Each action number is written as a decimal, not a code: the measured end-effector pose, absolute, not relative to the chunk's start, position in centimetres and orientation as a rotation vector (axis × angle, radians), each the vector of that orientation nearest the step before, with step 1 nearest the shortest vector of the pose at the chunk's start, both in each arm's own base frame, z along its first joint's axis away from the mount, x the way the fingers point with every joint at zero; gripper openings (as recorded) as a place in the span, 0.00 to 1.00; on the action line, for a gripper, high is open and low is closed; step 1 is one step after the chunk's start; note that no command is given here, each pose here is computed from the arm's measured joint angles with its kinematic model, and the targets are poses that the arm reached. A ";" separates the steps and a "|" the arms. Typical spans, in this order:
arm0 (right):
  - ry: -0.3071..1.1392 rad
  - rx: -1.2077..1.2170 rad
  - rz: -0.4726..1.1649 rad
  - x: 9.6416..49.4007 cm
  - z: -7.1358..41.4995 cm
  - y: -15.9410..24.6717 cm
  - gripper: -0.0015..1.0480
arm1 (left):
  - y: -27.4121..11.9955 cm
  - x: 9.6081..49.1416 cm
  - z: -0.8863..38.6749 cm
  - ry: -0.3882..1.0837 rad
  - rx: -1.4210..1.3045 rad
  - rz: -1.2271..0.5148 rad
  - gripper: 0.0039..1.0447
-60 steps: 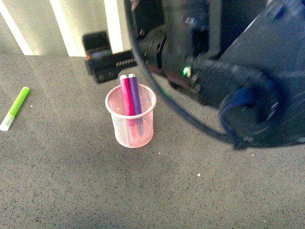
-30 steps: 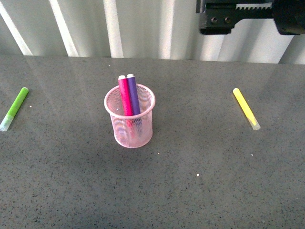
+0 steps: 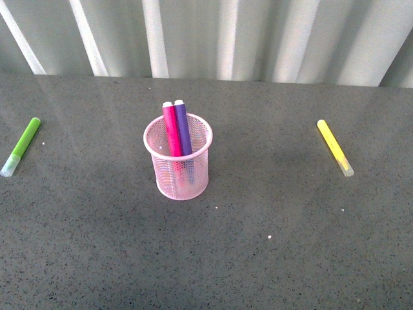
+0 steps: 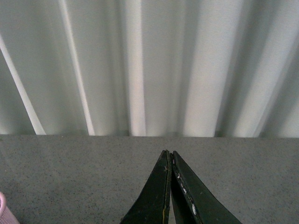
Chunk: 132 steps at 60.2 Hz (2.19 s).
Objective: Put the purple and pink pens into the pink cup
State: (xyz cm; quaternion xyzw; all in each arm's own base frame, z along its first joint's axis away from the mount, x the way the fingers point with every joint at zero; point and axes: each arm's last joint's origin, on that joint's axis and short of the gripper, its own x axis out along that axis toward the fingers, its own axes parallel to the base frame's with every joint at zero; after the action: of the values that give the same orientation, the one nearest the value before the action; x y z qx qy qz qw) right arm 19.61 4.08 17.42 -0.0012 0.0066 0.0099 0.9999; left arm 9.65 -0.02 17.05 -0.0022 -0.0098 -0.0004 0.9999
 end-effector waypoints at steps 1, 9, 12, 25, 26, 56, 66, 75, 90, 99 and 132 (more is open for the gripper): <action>0.013 -0.003 0.017 19.4 17.4 3.9 0.03 | 0.0 9.6 17.1 -0.020 -0.004 -0.001 0.94; 0.002 -0.001 0.000 18.0 16.6 2.7 0.03 | 0.0 9.6 17.1 -0.020 -0.004 -0.002 0.94; 0.016 -0.003 0.003 17.5 16.2 2.4 0.03 | 0.0 9.6 17.1 -0.020 -0.004 -0.002 0.94; 0.014 -0.002 0.005 15.7 16.2 1.5 0.03 | 0.0 9.6 17.1 -0.020 -0.004 -0.002 0.94; 0.015 -0.002 0.003 15.6 16.2 1.4 0.03 | 0.0 9.6 17.1 -0.020 -0.004 -0.002 0.94; -0.015 0.000 0.000 12.6 17.1 0.0 0.03 | 0.0 9.6 17.1 -0.020 -0.004 -0.002 0.94; -0.018 0.000 0.001 12.1 17.2 0.0 0.03 | 0.0 9.6 17.1 -0.020 -0.004 -0.002 0.94; -0.020 0.000 0.000 11.6 17.3 0.0 0.03 | 0.0 9.6 17.1 -0.020 -0.004 -0.002 0.94; -0.020 0.000 0.000 11.1 17.2 0.0 0.03 | 0.0 9.7 17.0 -0.019 -0.004 -0.002 0.94; -0.020 0.000 0.001 10.7 17.2 0.0 0.03 | 0.0 9.6 17.1 -0.020 -0.004 -0.002 0.94; -0.014 0.000 0.001 9.7 16.9 0.0 0.09 | 0.0 9.6 17.1 -0.020 -0.004 -0.002 0.94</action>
State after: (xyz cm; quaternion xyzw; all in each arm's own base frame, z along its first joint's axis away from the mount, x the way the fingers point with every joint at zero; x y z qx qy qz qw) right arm 9.69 0.02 16.91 0.0001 -0.0072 0.0004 1.0000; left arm 9.65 -0.02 17.05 -0.0022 -0.0100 -0.0010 0.9999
